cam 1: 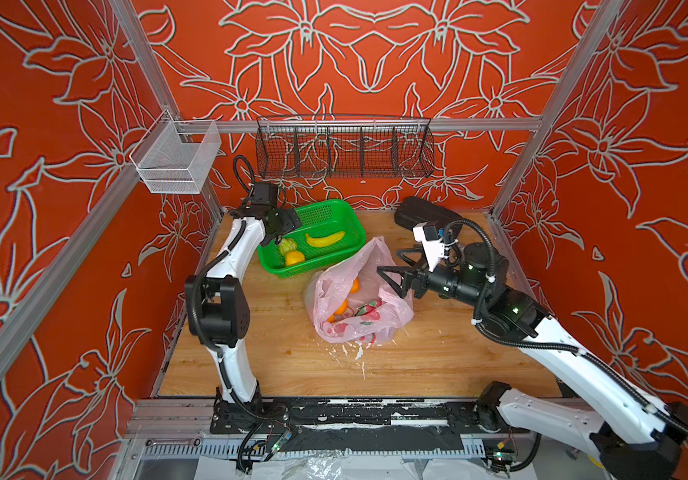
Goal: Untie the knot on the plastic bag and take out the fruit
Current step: 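Carry the green pear into the green basket with the left gripper and release, then return the left gripper to the bag while the right gripper reaches inside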
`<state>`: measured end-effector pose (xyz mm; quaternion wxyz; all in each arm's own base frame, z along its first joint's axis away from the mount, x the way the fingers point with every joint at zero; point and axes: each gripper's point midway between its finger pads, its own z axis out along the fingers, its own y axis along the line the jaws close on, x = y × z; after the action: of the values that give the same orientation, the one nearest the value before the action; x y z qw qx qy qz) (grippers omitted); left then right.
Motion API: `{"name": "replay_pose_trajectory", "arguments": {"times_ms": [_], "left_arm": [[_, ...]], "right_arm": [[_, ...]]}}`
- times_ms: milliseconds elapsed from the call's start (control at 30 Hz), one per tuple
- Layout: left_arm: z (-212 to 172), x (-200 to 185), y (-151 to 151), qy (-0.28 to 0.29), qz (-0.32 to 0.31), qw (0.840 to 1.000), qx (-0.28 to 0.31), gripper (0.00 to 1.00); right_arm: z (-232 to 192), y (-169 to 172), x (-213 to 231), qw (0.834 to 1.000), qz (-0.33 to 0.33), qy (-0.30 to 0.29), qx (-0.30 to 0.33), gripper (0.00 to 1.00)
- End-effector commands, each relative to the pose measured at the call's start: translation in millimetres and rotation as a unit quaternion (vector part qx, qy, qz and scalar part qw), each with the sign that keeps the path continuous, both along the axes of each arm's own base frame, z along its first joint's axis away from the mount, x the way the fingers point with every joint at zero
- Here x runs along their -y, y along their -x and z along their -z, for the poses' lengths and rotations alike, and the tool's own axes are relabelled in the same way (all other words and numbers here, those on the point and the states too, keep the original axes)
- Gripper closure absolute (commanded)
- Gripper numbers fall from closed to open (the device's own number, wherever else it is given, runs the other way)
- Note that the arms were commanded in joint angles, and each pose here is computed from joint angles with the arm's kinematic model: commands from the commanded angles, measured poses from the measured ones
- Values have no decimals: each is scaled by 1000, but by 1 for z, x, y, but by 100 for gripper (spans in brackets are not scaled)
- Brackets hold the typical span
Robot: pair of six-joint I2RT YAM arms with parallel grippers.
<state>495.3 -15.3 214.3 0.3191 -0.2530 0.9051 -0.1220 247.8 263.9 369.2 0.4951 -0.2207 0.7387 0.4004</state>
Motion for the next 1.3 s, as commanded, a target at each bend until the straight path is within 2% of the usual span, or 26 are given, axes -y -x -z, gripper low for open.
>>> {"name": "replay_pose_trajectory", "arguments": {"times_ms": [0, 133, 367, 467, 600, 767, 967, 1133, 1267], "left_arm": [[-32, 13, 25, 46, 10, 998, 40, 1], [-73, 37, 65, 92, 55, 989, 98, 6], [-105, 83, 145, 89, 128, 977, 147, 11], [-106, 100, 173, 83, 158, 973, 149, 14], [-97, 111, 199, 38, 185, 974, 124, 15], [-64, 127, 211, -19, 221, 972, 80, 16], [-28, 163, 208, -76, 306, 947, 60, 12], [7, 176, 198, -145, 348, 925, 50, 7], [38, 173, 186, -195, 343, 919, 13, 4]], "right_arm": [[15, -8, -7, 997, 28, 21, -67, 9], [29, -17, -26, 993, 32, 20, -112, 15], [73, -37, -57, 983, 33, 39, -177, 22], [100, -43, -66, 977, 34, 68, -198, 23], [140, -50, -72, 967, 39, 111, -224, 25], [188, -61, -64, 953, 70, 176, -235, 30], [232, -74, -47, 934, 112, 242, -236, 32], [249, -79, -44, 931, 111, 228, -261, 36], [254, -80, -45, 935, 98, 206, -273, 36]]}}
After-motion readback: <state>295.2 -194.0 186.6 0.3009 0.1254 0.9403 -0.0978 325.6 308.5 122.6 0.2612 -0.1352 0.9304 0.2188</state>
